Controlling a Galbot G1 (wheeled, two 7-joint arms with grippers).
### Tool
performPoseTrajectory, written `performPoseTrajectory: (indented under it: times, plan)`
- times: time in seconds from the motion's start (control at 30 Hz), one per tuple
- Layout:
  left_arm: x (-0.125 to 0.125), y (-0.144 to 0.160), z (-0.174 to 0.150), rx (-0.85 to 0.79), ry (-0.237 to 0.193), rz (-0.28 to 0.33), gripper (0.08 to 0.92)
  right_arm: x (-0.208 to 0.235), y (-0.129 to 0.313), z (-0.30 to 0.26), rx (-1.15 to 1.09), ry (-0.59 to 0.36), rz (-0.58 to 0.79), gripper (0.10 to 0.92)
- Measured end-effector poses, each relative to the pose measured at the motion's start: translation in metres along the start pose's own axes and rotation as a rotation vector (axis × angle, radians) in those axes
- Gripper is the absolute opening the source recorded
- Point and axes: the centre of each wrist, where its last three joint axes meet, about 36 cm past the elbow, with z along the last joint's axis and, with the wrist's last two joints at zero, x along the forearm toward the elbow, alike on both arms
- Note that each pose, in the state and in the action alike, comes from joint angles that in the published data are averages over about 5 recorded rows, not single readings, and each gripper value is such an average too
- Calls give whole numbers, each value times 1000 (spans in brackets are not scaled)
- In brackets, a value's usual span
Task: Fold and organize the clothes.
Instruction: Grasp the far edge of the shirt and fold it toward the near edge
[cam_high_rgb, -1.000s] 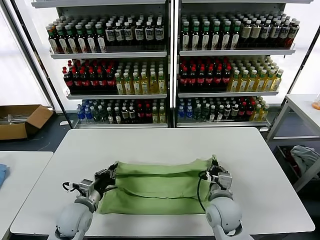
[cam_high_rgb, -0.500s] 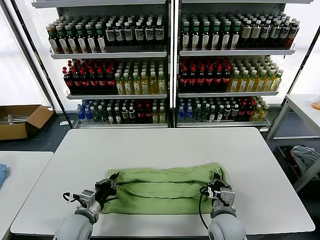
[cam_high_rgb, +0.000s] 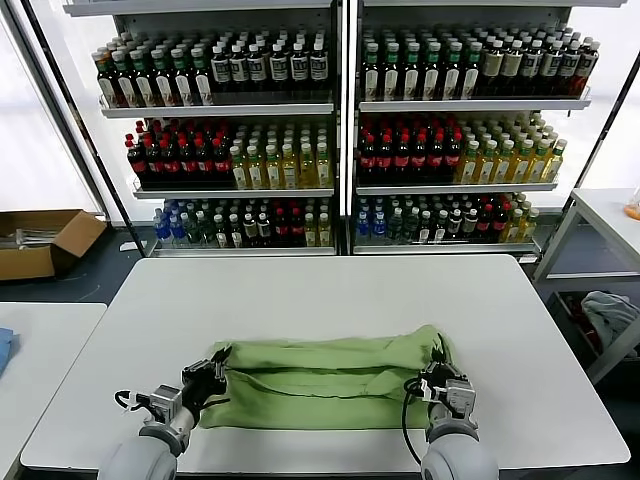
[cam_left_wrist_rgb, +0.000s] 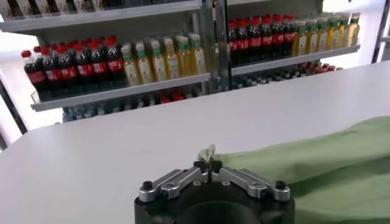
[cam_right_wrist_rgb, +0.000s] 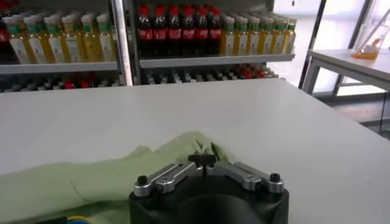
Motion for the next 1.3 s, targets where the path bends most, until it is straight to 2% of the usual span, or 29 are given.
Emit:
performPoseTrajectory:
  times: [0.33,0.5,0.6,0.87,1.1,1.2,1.3]
  plan:
    - [0,2,5,-17,10,-12,95,-2,2,13,28,27,9,109]
    - [2,1,5,-33,22,-18,211,-5,1,16,46,30,20,109]
    - [4,1,6,-43,31,-23,297,-5,1,16,54,31,24,140]
    - [12,-2,3,-56,33,-45,531,4,-3,13,59,20,14,365]
    - [22,-9,-11,-45,-1,-74,731,29,-5,-12,10,-58,-15,573]
    - [23,-11,-15,-24,-13,-90,797,39,-5,-24,-8,-96,-23,668]
    - [24,-14,-15,15,-14,-99,819,46,-7,-32,-19,-122,-29,752]
